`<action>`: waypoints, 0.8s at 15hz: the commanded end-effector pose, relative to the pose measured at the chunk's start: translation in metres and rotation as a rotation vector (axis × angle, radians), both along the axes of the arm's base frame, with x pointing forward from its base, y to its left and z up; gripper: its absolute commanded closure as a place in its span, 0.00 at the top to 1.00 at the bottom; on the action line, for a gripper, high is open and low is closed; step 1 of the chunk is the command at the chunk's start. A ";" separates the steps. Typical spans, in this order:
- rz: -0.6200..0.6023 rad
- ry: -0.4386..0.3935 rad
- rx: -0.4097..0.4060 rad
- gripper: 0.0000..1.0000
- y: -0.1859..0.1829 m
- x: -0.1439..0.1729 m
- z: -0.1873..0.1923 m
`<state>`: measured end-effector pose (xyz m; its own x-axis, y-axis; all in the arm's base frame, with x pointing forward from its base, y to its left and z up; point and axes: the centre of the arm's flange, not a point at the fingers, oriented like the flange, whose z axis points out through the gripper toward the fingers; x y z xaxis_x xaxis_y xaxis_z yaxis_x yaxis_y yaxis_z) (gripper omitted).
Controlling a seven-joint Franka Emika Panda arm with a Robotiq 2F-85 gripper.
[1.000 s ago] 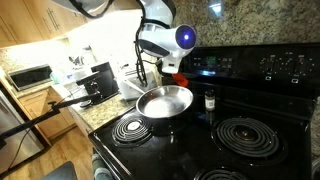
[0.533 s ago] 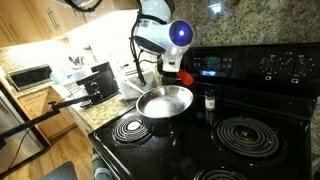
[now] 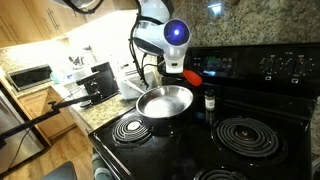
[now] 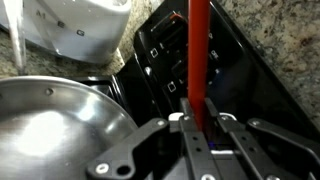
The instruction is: Take the red spoon and mix the content in the pot
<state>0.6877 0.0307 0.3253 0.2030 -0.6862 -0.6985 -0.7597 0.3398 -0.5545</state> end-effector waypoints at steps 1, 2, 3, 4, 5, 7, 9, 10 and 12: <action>-0.093 -0.073 -0.098 0.04 -0.010 -0.004 0.005; -0.117 -0.078 -0.116 0.04 -0.014 -0.004 0.005; -0.135 -0.081 -0.138 0.04 -0.018 -0.004 0.005; -0.157 -0.086 -0.165 0.04 -0.021 -0.004 0.004; -0.176 -0.080 -0.186 0.04 -0.025 -0.005 0.004; -0.242 -0.106 -0.259 0.04 -0.034 -0.005 0.005; -0.298 -0.122 -0.325 0.04 -0.043 -0.007 0.005; -0.313 -0.116 -0.345 0.04 -0.048 -0.008 0.006; -0.349 -0.107 -0.390 0.04 -0.059 -0.011 0.006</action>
<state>0.6771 -0.0200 0.3302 0.0203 -0.9100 -0.4142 -0.6001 0.3203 -0.7330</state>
